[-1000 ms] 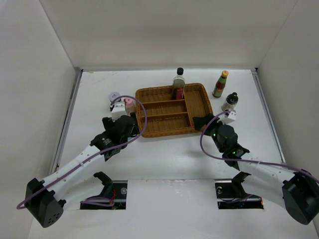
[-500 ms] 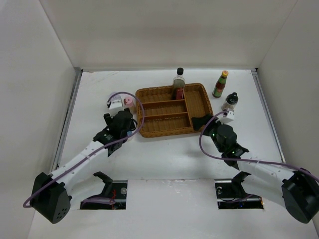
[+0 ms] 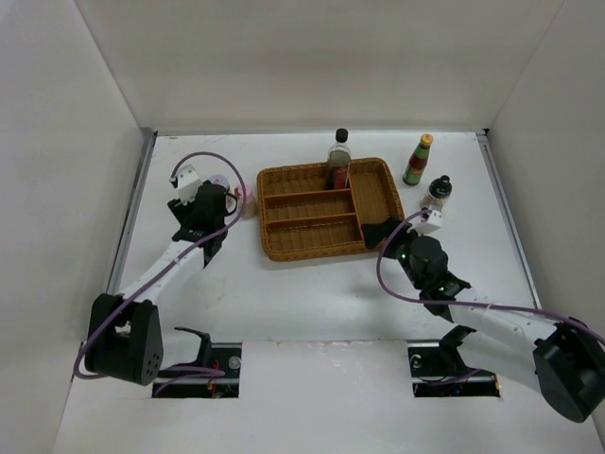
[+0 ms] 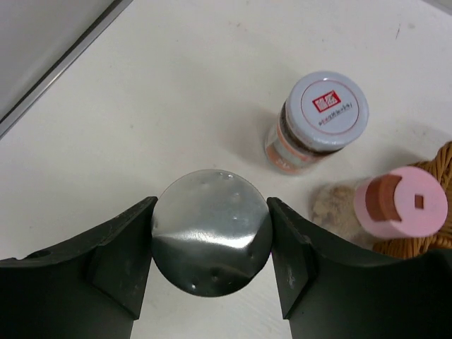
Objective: Organize the condiment bottles
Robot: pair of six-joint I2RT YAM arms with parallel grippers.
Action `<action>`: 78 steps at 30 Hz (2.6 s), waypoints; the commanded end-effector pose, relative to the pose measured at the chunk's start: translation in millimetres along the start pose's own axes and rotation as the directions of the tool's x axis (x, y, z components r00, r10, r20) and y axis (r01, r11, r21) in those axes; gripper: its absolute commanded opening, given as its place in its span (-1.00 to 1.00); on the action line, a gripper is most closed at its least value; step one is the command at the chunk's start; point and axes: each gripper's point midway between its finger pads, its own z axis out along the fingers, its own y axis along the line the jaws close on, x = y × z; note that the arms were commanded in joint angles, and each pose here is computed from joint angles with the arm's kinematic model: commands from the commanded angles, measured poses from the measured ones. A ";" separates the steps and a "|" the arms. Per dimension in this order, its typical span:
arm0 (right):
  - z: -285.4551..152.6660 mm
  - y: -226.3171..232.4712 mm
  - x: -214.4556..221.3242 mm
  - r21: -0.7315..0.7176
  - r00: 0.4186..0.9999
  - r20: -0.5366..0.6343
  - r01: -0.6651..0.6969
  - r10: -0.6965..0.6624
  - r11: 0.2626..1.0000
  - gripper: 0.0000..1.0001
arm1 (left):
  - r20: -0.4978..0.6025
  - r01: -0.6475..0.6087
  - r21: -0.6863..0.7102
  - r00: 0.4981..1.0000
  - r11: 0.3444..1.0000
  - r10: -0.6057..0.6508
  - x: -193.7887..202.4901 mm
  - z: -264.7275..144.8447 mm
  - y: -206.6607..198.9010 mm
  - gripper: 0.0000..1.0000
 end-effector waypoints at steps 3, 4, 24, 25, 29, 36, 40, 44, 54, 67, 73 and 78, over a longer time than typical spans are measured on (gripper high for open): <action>2.3 22.5 -16.0 -0.062 0.999 0.039 -0.022 0.024 0.998 0.73 | 0.121 0.087 0.018 0.989 0.996 -0.088 -50.6 20.4 -20.5 -0.06; 2.8 22.5 -15.8 -0.063 0.999 0.037 -0.023 0.025 0.998 0.73 | 0.114 0.080 0.006 0.990 0.997 -0.080 -48.2 23.9 -19.2 0.02; 7.4 20.6 -10.9 -0.051 1.000 0.023 -0.006 0.007 0.999 0.63 | 0.171 -0.018 0.311 0.984 0.950 -0.038 -76.0 -62.3 -106.2 0.09; 7.4 20.8 -12.2 -0.050 1.000 0.027 -0.003 0.004 0.999 0.63 | 0.159 -0.035 0.327 0.987 0.944 -0.019 -69.8 -61.9 -115.5 0.13; 6.8 20.9 -12.3 -0.050 1.000 0.029 0.000 0.001 0.999 0.53 | 0.114 -0.084 0.330 0.992 0.940 0.049 -46.4 -42.2 -144.0 0.49; 6.0 23.2 -11.0 -0.059 1.000 0.024 0.001 0.001 0.998 0.61 | 0.105 -0.095 0.269 0.992 0.959 0.069 -36.9 -9.8 -152.7 0.54; 6.6 24.9 -12.5 -0.062 1.000 0.027 0.007 -0.006 0.998 0.64 | 0.102 -0.087 0.237 0.993 0.968 0.064 -28.3 5.5 -148.0 0.51; 8.9 22.8 -6.6 -0.054 1.000 0.009 0.002 -0.002 0.999 0.64 | 0.076 -0.098 0.230 0.994 0.968 0.083 -14.3 20.7 -148.2 0.45; 8.1 23.6 -8.9 -0.058 1.000 0.016 0.009 -0.008 0.998 0.64 | 0.030 -0.089 0.240 0.996 0.967 0.085 3.7 34.9 -151.1 0.16; 8.3 24.6 -9.4 -0.064 1.000 0.018 0.006 -0.005 0.998 0.65 | 0.212 -0.018 0.294 0.976 0.956 -0.047 -89.4 -17.5 -155.0 -0.41; 9.3 25.3 -7.4 -0.066 1.000 0.010 0.006 -0.005 0.998 0.64 | 0.254 -0.020 0.391 0.963 0.920 -0.086 -109.2 -48.0 -194.4 -0.41; 8.5 24.6 -6.5 -0.066 1.000 0.008 0.003 -0.003 0.998 0.64 | 0.228 -0.045 0.485 0.971 0.873 -0.076 -96.7 -55.9 -254.1 -0.39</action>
